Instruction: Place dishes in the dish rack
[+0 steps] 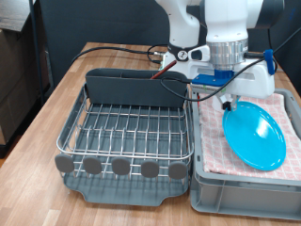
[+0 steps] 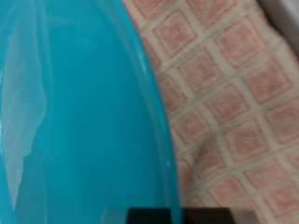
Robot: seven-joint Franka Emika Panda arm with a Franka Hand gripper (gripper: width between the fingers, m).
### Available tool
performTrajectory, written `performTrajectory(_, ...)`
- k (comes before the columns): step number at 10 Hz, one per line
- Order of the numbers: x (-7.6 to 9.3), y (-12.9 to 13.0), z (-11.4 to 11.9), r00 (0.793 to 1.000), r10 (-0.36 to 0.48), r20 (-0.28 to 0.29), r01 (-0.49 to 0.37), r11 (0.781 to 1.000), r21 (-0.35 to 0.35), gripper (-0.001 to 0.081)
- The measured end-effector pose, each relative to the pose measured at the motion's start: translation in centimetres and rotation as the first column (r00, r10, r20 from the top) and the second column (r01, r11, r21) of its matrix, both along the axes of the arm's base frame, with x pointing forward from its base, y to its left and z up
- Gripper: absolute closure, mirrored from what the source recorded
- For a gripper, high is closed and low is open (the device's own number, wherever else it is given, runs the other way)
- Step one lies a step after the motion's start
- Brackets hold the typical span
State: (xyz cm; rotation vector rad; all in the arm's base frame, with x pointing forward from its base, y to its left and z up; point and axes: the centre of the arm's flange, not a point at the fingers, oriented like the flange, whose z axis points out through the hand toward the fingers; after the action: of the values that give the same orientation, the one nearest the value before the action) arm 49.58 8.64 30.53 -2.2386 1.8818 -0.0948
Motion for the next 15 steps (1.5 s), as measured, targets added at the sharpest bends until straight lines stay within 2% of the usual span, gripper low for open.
performTrajectory(3, -0.9, -0.1, 3.2, 0.999, 0.012, -0.035, -0.015, 0.997, -0.079, 0.0786)
performTrajectory(5, -1.3, 0.0, 5.8, 0.997, 0.045, -0.062, -0.054, 0.988, -0.143, 0.0786)
performTrajectory(8, -1.4, 0.6, 9.9, 0.988, 0.104, -0.118, -0.130, 0.961, -0.246, 0.0786)
performTrajectory(10, -1.1, 1.4, 12.5, 0.980, 0.125, -0.157, -0.167, 0.943, -0.289, 0.0786)
performTrajectory(11, -1.1, 1.5, 13.1, 0.976, 0.127, -0.177, -0.176, 0.938, -0.300, 0.0786)
performTrajectory(12, -1.0, 1.5, 13.0, 0.977, 0.126, -0.174, -0.174, 0.939, -0.297, 0.0786)
performTrajectory(13, -1.0, 1.3, 12.9, 0.976, 0.131, -0.176, -0.182, 0.931, -0.316, 0.0786)
performTrajectory(14, -1.2, 0.6, 13.0, 0.971, 0.132, -0.202, -0.197, 0.917, -0.348, 0.0787)
performTrajectory(15, -1.2, -0.9, 13.4, 0.961, 0.155, -0.228, -0.236, 0.892, -0.387, 0.0787)
